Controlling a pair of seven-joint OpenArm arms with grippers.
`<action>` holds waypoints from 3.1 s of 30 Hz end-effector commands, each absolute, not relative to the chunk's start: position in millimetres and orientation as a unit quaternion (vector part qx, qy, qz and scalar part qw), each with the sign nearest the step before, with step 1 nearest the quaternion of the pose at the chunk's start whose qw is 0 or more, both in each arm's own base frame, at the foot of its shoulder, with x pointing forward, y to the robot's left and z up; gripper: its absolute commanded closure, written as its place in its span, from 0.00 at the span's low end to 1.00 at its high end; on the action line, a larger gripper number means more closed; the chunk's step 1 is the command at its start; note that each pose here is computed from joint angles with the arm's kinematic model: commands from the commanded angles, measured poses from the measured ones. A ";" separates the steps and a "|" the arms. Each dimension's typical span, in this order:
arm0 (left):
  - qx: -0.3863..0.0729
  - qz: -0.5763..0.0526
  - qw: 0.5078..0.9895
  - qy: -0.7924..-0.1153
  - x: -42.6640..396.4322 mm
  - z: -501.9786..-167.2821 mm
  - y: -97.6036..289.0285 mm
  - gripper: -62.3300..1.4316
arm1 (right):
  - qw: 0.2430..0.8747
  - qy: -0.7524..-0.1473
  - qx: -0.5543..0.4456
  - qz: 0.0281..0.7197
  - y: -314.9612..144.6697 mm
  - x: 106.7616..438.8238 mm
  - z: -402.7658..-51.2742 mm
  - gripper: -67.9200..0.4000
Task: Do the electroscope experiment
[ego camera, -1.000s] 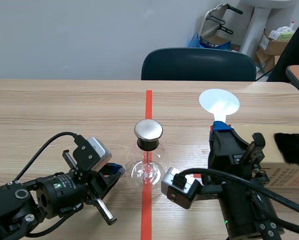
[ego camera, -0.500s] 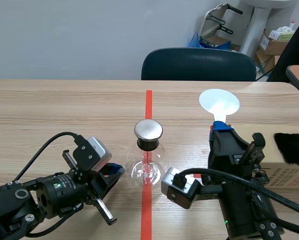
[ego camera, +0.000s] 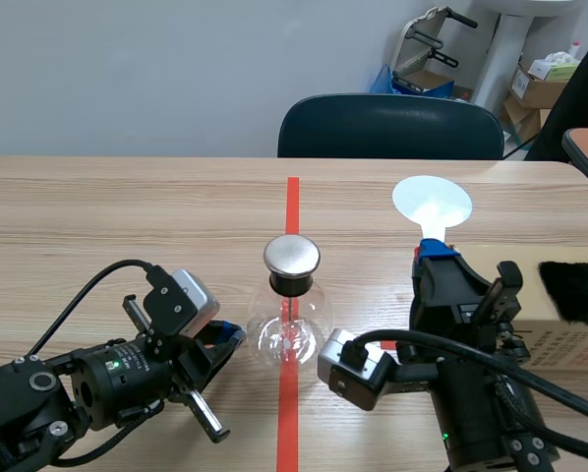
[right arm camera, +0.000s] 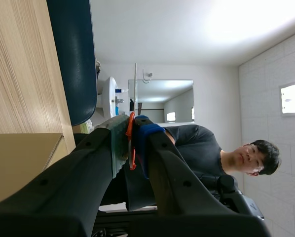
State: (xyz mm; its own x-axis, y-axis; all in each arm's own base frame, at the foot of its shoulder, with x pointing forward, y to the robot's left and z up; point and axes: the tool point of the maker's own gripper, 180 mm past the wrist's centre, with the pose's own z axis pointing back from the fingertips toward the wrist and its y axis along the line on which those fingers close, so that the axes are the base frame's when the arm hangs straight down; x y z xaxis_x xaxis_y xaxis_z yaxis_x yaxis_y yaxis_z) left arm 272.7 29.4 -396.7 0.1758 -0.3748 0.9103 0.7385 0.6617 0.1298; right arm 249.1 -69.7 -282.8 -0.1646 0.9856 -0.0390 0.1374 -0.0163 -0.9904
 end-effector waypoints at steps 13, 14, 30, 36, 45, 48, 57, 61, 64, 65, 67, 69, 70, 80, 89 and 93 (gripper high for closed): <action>-0.180 -0.369 0.748 -0.522 272.5 -394.7 22.8 0.93 | 0.406 -0.591 -0.502 0.485 -69.6 251.2 -267.9 0.98; -0.180 -0.369 0.748 -0.522 272.5 -394.7 22.8 0.93 | 0.406 -0.591 -0.502 0.485 -69.6 251.2 -267.9 0.98; -0.181 -0.368 0.746 -0.525 272.7 -393.5 22.3 0.93 | 0.402 -0.593 -0.498 0.488 -67.4 250.8 -267.9 0.98; -0.182 -0.368 0.745 -0.525 272.6 -393.2 22.1 0.93 | 0.369 -0.614 -0.471 0.515 -48.5 246.4 -268.2 0.98; -0.186 -0.366 0.743 -0.528 269.7 -393.0 22.3 0.93 | 0.298 -0.651 -0.411 0.564 -11.4 230.8 -270.4 0.98; -0.194 -0.361 0.739 -0.534 264.8 -391.8 20.8 0.93 | 0.278 -0.660 -0.394 0.576 -2.1 225.2 -271.3 0.98; -0.195 -0.360 0.740 -0.534 262.8 -392.6 20.5 0.93 | 0.231 -0.678 -0.352 0.602 18.0 210.3 -273.9 0.98; -0.195 -0.360 0.739 -0.535 263.4 -392.1 20.5 0.93 | 0.226 -0.680 -0.348 0.605 20.0 208.5 -274.2 0.98; -0.194 -0.359 0.739 -0.536 265.0 -391.3 21.4 0.93 | 0.228 -0.680 -0.347 0.604 19.7 208.8 -274.1 0.98; -0.193 -0.358 0.739 -0.537 265.8 -390.6 21.8 0.93 | 0.230 -0.681 -0.346 0.603 19.4 209.1 -274.0 0.98; -0.195 -0.355 0.733 -0.546 267.1 -386.9 21.8 0.93 | 0.233 -0.681 -0.346 0.602 18.9 209.4 -274.0 0.98; -0.195 -0.354 0.733 -0.547 267.8 -386.1 22.2 0.93 | 0.236 -0.681 -0.345 0.601 18.5 209.2 -274.3 0.98; -0.195 -0.355 0.733 -0.547 268.0 -386.0 22.2 0.93 | 0.236 -0.681 -0.345 0.601 18.4 209.1 -274.4 0.98; -0.195 -0.354 0.734 -0.545 266.9 -387.1 22.3 0.93 | 0.272 -0.668 -0.373 0.584 4.2 218.8 -273.7 0.98; -0.200 -0.352 0.727 -0.555 267.5 -382.7 20.7 0.93 | 0.360 -0.623 -0.440 0.538 -36.0 233.3 -276.8 0.98; -0.200 -0.352 0.727 -0.555 267.7 -382.7 20.7 0.93 | 0.391 -0.602 -0.465 0.518 -53.5 236.4 -277.8 0.98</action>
